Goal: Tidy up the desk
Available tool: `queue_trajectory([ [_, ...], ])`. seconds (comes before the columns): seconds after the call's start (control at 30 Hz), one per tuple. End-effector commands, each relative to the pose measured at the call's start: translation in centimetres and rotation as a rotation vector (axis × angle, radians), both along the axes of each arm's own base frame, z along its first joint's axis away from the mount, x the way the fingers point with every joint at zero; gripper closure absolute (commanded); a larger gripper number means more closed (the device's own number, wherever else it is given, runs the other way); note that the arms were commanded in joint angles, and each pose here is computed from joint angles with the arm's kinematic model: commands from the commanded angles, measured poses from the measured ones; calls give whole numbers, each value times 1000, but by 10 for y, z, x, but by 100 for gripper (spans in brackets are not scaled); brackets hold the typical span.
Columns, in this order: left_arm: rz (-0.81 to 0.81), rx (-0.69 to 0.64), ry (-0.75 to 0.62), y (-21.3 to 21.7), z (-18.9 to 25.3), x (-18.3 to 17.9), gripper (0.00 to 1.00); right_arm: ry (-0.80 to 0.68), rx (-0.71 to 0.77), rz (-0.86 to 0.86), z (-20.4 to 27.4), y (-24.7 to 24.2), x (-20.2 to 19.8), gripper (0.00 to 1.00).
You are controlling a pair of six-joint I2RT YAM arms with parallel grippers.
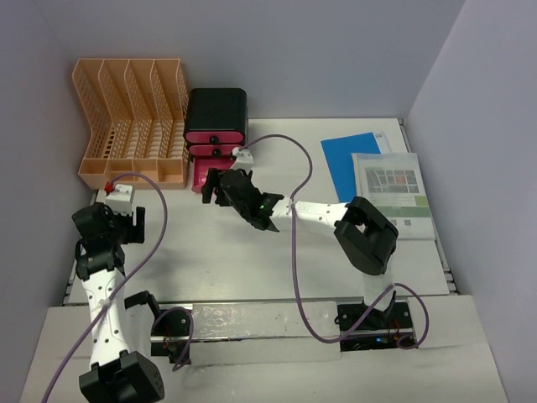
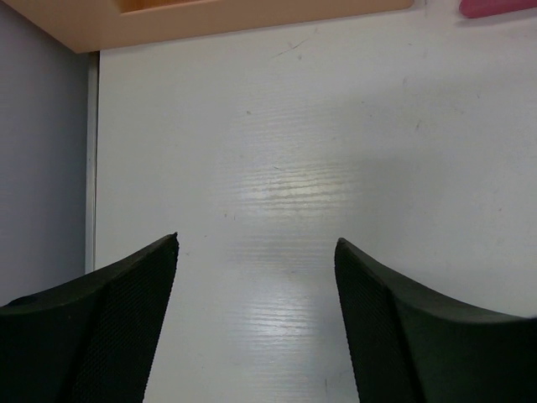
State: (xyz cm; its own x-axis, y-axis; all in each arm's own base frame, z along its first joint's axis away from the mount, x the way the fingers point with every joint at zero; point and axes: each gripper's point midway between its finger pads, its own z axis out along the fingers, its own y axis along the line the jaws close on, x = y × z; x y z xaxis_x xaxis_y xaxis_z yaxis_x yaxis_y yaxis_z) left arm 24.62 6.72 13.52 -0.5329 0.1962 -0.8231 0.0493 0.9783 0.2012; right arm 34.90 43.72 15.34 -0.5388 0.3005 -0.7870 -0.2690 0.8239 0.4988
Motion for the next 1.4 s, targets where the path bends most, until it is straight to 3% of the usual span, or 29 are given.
queue_trajectory([
  [0.0,-8,-8,-19,-1,10,2,16,11,184,-170,16,-3,20,10],
  [0.3,-12,-12,-8,-2,6,2,14,165,403,-269,-18,-1,30,19],
  [0.63,-28,-21,1,-4,3,2,14,271,515,-356,-59,12,40,20],
  [0.8,-34,-26,10,-5,0,3,14,235,571,-419,-62,4,49,20],
  [1.13,-44,-37,27,-6,-4,4,14,299,646,-461,-80,12,82,20],
  [1.37,-51,-45,40,-7,-7,6,14,160,634,-467,-49,4,105,20],
])
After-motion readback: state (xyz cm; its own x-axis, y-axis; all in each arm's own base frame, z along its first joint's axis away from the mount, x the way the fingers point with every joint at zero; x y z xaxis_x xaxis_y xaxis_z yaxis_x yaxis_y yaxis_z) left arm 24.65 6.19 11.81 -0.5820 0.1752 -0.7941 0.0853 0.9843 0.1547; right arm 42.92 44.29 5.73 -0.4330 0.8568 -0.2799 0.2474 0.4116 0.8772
